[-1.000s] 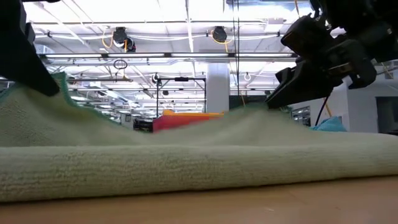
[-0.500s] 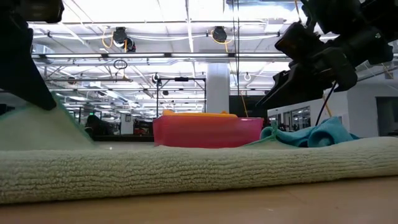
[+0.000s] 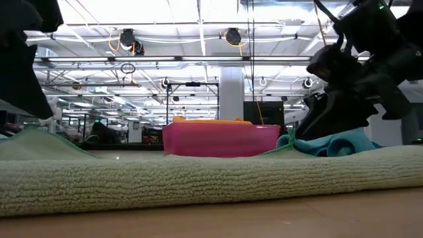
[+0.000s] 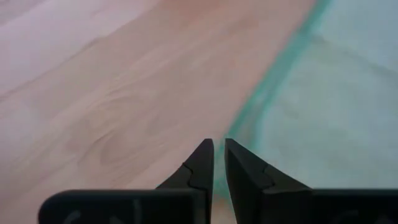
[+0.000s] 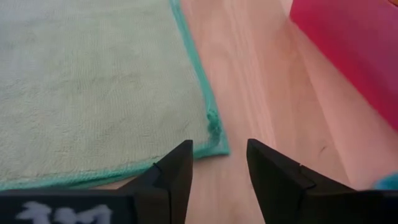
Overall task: Fold microfiber towels
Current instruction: Fold the light green microfiber cloth
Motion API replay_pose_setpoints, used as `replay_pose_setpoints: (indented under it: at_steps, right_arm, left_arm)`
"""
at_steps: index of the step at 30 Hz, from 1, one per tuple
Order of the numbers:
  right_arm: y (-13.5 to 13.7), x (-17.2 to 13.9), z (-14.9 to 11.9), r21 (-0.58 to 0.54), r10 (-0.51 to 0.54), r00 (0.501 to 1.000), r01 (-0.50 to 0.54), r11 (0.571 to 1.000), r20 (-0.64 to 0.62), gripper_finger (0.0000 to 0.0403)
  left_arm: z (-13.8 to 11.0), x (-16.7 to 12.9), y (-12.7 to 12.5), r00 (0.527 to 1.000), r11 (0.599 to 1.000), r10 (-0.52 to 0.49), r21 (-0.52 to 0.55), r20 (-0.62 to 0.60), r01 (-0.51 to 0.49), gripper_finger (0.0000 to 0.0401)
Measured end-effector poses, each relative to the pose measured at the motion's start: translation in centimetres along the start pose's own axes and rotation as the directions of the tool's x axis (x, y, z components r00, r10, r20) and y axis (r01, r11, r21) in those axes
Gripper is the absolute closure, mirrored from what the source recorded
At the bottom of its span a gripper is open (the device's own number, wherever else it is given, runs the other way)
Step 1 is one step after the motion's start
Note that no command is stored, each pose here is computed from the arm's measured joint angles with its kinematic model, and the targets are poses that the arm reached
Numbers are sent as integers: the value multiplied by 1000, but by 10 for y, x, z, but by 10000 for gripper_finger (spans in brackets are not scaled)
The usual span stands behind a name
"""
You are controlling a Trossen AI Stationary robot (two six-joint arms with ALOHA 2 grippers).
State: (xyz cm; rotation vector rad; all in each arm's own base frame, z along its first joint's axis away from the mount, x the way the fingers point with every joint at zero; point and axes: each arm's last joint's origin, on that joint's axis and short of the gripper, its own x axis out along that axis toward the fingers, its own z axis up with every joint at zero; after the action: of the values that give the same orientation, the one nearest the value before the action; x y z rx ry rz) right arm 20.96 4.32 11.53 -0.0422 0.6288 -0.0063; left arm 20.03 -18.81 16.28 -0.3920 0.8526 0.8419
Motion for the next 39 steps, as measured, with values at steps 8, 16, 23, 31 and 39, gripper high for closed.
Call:
replay_pose_setpoints:
  at_steps: [8, 16, 23, 31, 39]
  right_arm:
    - [0, 0, 0, -7, 1, 1000, -1, 1000, 20, 281]
    - [0, 0, 2, -6, 14, 999, -14, 1000, 34, 317]
    - [1, 0, 3, -1, 50, 998, -50, 999, 45, 334]
    - [-5, 0, 5, 3, 12, 998, -12, 1000, 64, 303]
    - [-6, 2, 7, 2, 94, 992, -94, 996, 85, 310]
  left_arm:
    - [0, -1, 10, 993, 992, 101, -65, -53, -104, 359]
    - [-6, -5, -6, 997, 995, -81, -50, 19, 82, 357]
    - [-15, 3, 2, 998, 991, -55, -127, -27, 51, 270]
    - [-25, 18, 5, 992, 989, -122, -89, -18, 120, 159]
    - [-28, 24, 8, 989, 988, -147, -49, 18, 147, 147]
